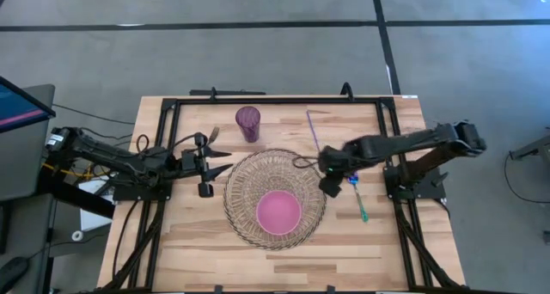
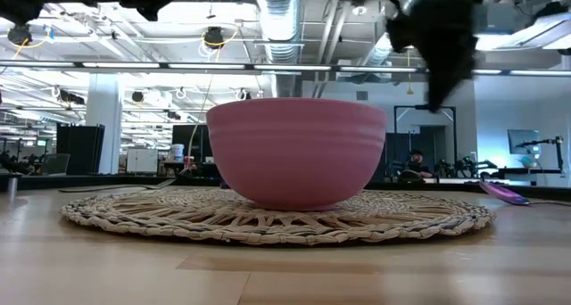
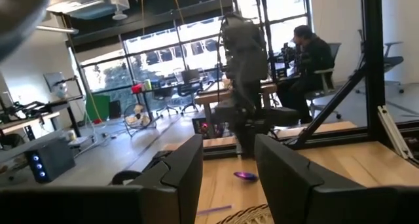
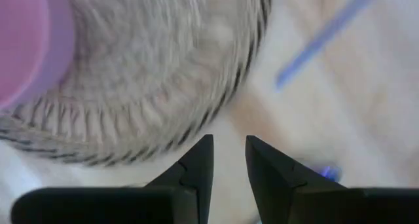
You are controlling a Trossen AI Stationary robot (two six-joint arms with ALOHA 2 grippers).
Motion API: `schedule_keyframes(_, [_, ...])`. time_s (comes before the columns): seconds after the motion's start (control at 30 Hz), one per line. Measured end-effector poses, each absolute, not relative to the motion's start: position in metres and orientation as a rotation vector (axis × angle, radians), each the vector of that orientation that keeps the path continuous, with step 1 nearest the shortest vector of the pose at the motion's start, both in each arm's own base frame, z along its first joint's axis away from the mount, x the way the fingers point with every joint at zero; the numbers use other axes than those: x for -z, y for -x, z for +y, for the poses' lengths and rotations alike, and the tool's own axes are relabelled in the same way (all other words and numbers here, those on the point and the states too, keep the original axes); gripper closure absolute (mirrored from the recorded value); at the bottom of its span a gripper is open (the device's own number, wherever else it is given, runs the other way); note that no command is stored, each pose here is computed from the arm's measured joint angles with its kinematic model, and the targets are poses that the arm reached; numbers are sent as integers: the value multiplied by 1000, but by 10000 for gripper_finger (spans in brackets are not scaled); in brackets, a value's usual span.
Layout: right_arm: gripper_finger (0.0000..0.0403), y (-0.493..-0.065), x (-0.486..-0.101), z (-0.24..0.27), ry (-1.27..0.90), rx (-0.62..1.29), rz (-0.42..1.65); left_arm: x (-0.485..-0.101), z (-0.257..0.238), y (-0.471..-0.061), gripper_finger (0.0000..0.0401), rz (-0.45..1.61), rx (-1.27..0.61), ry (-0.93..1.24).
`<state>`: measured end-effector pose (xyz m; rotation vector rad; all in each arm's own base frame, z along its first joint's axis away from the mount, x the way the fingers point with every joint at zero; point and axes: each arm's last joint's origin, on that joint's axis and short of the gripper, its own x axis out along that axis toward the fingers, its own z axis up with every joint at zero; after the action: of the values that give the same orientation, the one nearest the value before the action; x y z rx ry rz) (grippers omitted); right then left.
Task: Pick & Place Utensil
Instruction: Put the blue spoon into the pink bowl
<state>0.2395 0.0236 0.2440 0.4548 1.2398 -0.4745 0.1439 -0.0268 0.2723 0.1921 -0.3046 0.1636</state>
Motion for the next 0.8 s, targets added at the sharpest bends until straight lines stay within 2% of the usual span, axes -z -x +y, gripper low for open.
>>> schedule_keyframes(0.37, [320, -183, -184, 51, -693, 777, 1303, -272, -26, -144, 261, -294, -188, -190])
schedule_keyframes(0.8, [320, -180, -162, 59, -710, 872, 1303, -272, -26, -144, 261, -294, -188, -190])
